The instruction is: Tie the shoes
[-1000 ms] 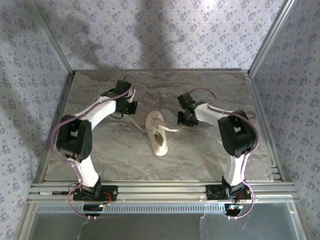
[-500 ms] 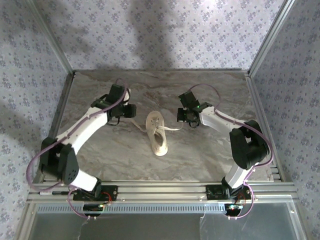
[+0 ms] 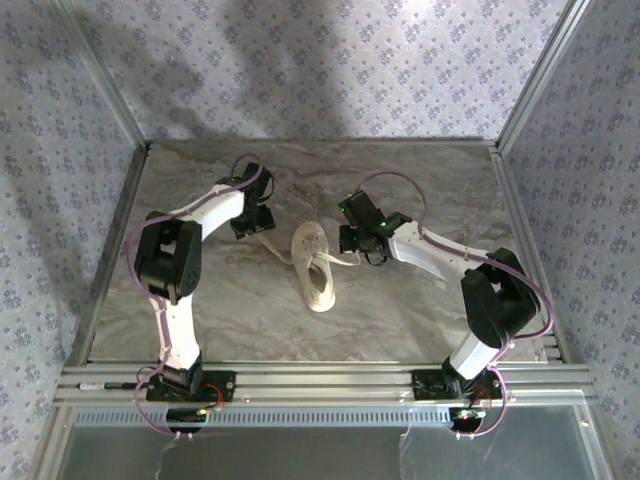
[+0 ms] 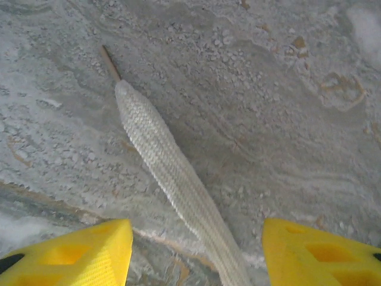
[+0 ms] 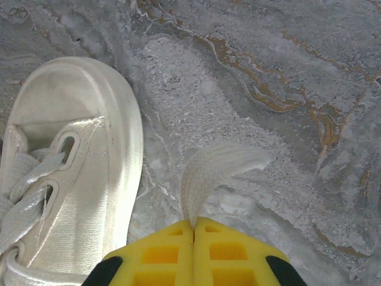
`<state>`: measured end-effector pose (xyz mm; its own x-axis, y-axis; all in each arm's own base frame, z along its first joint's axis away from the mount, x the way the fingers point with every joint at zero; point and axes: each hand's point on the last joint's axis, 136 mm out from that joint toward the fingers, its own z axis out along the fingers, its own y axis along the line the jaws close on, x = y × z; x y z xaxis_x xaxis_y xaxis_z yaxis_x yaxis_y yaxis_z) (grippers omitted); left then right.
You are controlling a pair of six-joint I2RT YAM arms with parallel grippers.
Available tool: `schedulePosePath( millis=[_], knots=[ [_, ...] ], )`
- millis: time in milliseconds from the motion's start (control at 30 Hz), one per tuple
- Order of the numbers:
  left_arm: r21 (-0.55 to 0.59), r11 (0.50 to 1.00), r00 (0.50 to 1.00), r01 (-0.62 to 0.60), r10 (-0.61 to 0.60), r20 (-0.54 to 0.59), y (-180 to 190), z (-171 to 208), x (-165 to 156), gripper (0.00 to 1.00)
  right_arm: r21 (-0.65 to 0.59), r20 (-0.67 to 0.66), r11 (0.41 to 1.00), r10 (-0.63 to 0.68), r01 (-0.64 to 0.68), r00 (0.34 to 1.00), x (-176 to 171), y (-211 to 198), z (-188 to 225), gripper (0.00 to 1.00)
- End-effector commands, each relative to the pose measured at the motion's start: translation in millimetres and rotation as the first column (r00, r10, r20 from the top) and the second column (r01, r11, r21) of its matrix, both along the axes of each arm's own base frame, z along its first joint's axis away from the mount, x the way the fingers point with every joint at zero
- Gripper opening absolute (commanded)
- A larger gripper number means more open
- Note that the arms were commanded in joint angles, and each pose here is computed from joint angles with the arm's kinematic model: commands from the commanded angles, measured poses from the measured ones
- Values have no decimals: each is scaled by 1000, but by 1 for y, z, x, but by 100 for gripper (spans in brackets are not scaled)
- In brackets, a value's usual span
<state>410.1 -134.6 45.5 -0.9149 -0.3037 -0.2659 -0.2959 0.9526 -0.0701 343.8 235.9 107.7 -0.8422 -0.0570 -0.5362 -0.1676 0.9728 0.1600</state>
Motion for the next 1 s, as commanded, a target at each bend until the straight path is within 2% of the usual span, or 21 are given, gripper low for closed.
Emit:
schedulePosePath(
  millis=[0,133,233,267,367,467,500,667,800,867,967],
  knots=[
    [62,997,998,-37,41,-53,8,-12,-3,60,-13,12,1000,-12,12,1000,-2,-3,8,0],
    [80,996,993,-40,48,-104,9,-32,-10,59,-12,23,1000,-7,7,1000,-1,-3,13,0],
    [80,996,992,-44,53,-112,11,-41,-15,54,-12,32,1000,-10,11,999,0,-5,16,0],
    [82,996,992,-43,52,-116,12,-42,-18,50,-11,34,1000,-13,13,999,0,-6,17,0],
    [80,996,993,-39,47,-112,14,-43,-24,23,-6,48,1000,-23,23,999,1,-11,22,0],
    [60,998,997,-31,35,-62,16,-35,-27,3,10,51,999,-32,32,998,1,-15,27,0],
    [48,999,999,-22,24,-33,16,-27,-26,0,18,45,999,-35,34,998,0,-17,27,0],
    [23,997,989,80,-82,125,12,31,-21,0,73,25,996,-61,59,998,-1,-24,27,0],
    [56,970,923,237,-243,297,-9,102,-25,0,112,6,990,-85,83,996,2,-32,25,0],
    [94,939,858,331,-341,383,-30,137,-35,0,143,-5,987,-80,80,997,6,-34,26,0],
    [138,869,727,476,-477,494,-74,177,-59,0,185,-20,981,-57,60,998,17,-38,28,0]
  ],
)
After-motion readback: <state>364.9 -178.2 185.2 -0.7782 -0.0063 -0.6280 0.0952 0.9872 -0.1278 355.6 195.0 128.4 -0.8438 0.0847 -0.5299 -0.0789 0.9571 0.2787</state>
